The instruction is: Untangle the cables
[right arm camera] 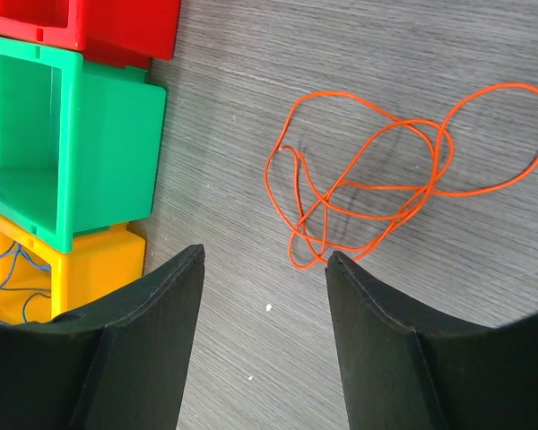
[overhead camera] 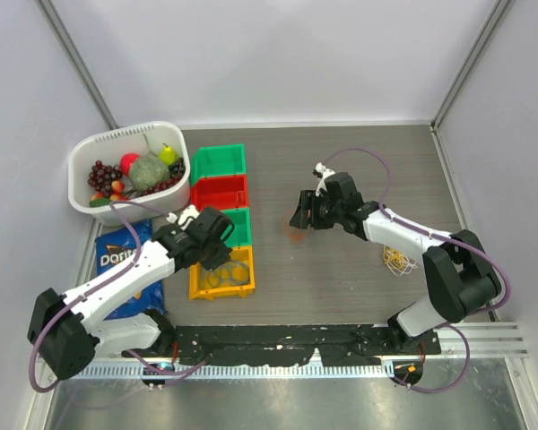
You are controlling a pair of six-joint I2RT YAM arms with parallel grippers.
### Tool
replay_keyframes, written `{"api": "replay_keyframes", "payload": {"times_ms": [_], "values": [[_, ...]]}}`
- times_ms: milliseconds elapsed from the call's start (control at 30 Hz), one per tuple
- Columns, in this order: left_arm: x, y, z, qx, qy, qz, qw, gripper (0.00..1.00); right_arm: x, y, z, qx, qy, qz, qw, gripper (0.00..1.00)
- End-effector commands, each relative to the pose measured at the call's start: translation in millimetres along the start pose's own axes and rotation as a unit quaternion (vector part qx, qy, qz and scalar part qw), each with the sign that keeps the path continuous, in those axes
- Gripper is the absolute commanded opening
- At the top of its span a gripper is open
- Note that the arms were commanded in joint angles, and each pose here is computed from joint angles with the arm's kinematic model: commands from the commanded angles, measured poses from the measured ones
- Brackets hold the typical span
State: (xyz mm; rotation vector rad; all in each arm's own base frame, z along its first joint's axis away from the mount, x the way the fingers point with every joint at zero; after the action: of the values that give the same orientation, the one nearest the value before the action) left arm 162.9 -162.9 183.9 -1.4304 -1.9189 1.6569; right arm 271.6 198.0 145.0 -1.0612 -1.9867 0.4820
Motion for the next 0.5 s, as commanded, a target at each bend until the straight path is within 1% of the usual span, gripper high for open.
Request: {"api": "replay_keyframes", "payload": {"times_ms": [0, 67, 200, 333, 367, 400, 433, 467], "values": [[3, 3, 8, 0.051, 0.005, -0.028, 0.998, 0.00, 9, -8, -10, -0.042, -0.004, -0.013, 0.999, 0.62], [2, 13, 10, 0.071, 0.009, -0.029, 0.997, 0.00, 8, -9, -9, -0.040, -0.002, -0.013, 0.999, 0.62], [-4, 27, 15, 0.110, 0.033, -0.059, 0.992, 0.00, 8, -11, -8, -0.045, -0.004, -0.011, 0.999, 0.62], [-9, 30, 15, 0.117, 0.042, -0.055, 0.991, 0.00, 7, -12, -7, -0.046, -0.003, -0.007, 0.999, 0.62], [-10, 28, 14, 0.116, 0.044, -0.052, 0.991, 0.03, 7, -12, -7, -0.047, -0.003, -0.007, 0.999, 0.62], [-11, 26, 12, 0.111, 0.048, -0.048, 0.991, 0.19, 7, -12, -8, -0.049, -0.004, -0.008, 0.999, 0.62], [-13, 21, 9, 0.106, 0.054, -0.044, 0.992, 0.39, 8, -12, -8, -0.048, -0.003, -0.007, 0.999, 0.62], [-14, 16, 6, 0.097, 0.056, -0.042, 0.993, 0.51, 8, -13, -10, -0.052, -0.005, -0.007, 0.999, 0.62]]}}
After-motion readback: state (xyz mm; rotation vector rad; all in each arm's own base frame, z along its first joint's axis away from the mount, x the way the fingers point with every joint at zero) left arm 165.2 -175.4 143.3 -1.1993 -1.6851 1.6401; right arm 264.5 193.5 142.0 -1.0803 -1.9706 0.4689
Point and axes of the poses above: each gripper's point midway between its finger pads, its own y axis out along the fingers, its own x axis along the line the jaws close on, z = x × y, the point moved 8 cm from there along -y, back along the fingers
